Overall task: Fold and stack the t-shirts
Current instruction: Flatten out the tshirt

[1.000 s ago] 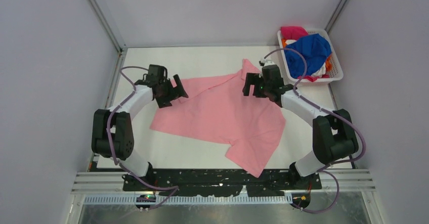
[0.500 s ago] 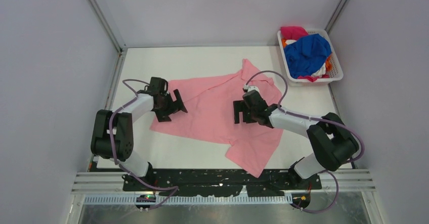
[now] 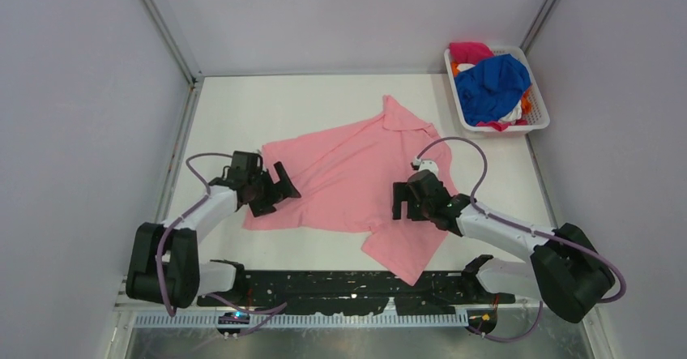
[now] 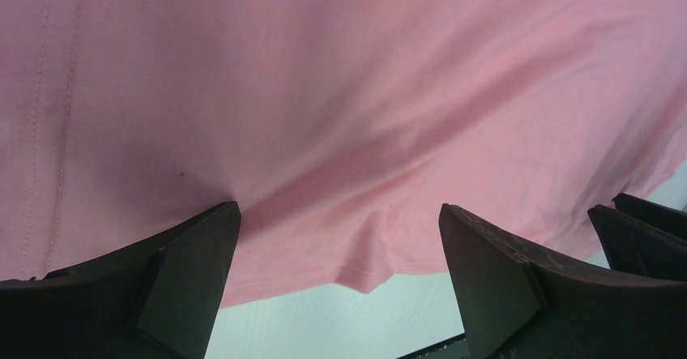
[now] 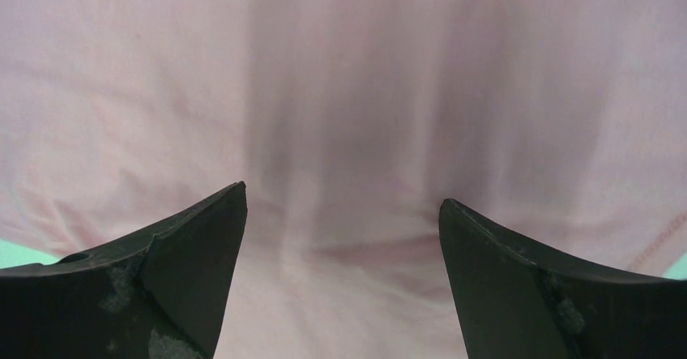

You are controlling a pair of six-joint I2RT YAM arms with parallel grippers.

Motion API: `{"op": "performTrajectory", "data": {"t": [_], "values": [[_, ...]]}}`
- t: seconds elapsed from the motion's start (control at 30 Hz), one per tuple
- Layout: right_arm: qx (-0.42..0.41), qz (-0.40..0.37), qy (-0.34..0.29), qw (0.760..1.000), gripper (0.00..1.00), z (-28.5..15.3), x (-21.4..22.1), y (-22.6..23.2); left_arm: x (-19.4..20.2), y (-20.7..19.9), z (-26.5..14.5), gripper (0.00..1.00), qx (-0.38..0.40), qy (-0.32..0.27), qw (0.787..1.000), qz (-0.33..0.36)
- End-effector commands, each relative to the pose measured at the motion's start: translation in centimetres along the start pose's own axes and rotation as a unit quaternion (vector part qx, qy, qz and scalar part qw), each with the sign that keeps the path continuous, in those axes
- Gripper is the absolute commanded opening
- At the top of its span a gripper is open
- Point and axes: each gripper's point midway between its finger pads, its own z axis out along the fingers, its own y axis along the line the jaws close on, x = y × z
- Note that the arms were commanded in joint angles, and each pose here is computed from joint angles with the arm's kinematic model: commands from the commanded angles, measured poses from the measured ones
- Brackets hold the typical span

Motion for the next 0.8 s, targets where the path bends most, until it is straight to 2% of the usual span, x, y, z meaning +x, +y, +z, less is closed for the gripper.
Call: {"op": "performTrajectory", "data": {"t": [0.0,0.2,0.37,0.47,0.57,0.77], "values": [[-0.002,0.026,0.012,1.0,0.95,-1.5,2.1,-0.8,8.9,5.3,-1.1,1.0,-0.082,0.102,0.99,-0.043],[-0.03,0.029,0.017,0.999,0.95,-2.6,3.3,-0.6,7.8,4.7,-2.9,1.0,-0.078,0.055,0.995,-0.036],[-0.04,0.005,-0.04,0.998,0.95,-3.7,-1.1,0.6,2.9,1.0,-4.7,1.0,-0.042,-0.016,0.999,-0.006],[-0.056,-0.01,-0.053,0.997,0.95,-4.1,-2.4,1.5,0.0,-0.6,-5.3,0.96,-0.042,-0.046,0.998,0.009],[-0.059,-0.018,-0.056,0.996,0.96,-3.8,-3.0,1.9,-1.6,-1.3,-4.6,0.88,-0.054,-0.043,0.998,0.015],[-0.048,-0.025,-0.039,0.998,0.95,-2.4,-2.2,1.7,-2.8,-2.3,-1.7,0.59,-0.061,-0.003,0.998,0.018]]}}
